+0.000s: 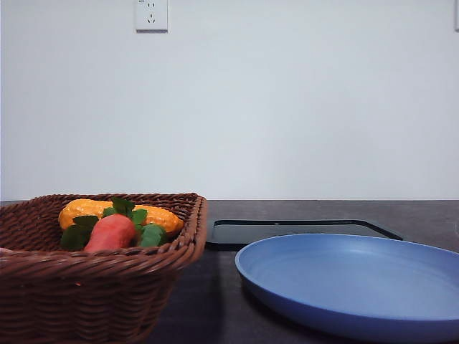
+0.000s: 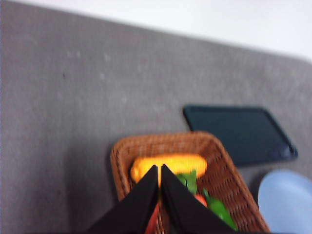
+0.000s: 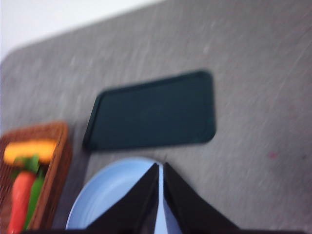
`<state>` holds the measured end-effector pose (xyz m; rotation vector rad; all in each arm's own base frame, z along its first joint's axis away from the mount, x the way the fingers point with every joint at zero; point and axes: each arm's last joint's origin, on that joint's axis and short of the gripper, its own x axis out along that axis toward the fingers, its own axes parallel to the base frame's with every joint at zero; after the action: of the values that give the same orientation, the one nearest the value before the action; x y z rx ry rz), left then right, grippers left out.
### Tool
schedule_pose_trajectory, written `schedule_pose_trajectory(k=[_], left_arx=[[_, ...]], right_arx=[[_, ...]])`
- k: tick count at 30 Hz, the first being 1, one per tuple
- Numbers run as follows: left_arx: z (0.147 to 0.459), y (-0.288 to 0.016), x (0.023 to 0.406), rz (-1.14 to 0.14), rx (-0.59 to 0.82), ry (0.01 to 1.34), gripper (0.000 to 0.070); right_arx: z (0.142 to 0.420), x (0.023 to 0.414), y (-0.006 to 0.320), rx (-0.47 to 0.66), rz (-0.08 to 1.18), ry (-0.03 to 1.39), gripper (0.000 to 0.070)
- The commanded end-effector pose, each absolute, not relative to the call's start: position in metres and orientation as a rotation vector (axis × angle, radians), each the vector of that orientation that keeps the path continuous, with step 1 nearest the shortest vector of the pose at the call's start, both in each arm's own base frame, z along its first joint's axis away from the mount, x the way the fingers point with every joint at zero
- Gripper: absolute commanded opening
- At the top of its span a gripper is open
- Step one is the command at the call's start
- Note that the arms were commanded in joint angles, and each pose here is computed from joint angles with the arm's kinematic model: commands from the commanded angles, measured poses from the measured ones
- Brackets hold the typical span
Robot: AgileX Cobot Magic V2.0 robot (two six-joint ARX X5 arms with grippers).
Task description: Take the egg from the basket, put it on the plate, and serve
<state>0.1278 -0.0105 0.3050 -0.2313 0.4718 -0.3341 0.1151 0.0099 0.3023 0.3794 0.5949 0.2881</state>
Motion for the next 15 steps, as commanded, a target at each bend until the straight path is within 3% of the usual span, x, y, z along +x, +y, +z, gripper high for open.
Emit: schedule_pose_trajectory(k=[1, 10, 12, 15], left_arx=[[0.313, -0.013, 0.133, -0.394, -0.149, 0.502, 0.0], [0.309, -0.037, 0.153, -0.659, -0.164, 0.745, 0.0003], [0.305, -0.042, 0.156, -0.72, -0.156, 0.775, 0.0026], [0.301, -0.047, 0.161, -0.748, -0.154, 0.806, 0.0138]], right_arx=[[0.307, 0.121, 0.01, 0.325, 0.329, 0.652, 0.0], [0.282, 0.15, 0.011, 0.308, 0.338, 1.004, 0.0011], [0.275, 0.155, 0.012, 0.309, 0.341, 1.045, 0.0072], [0.264, 0.159, 0.014, 0.319, 0.342, 1.093, 0.0193]])
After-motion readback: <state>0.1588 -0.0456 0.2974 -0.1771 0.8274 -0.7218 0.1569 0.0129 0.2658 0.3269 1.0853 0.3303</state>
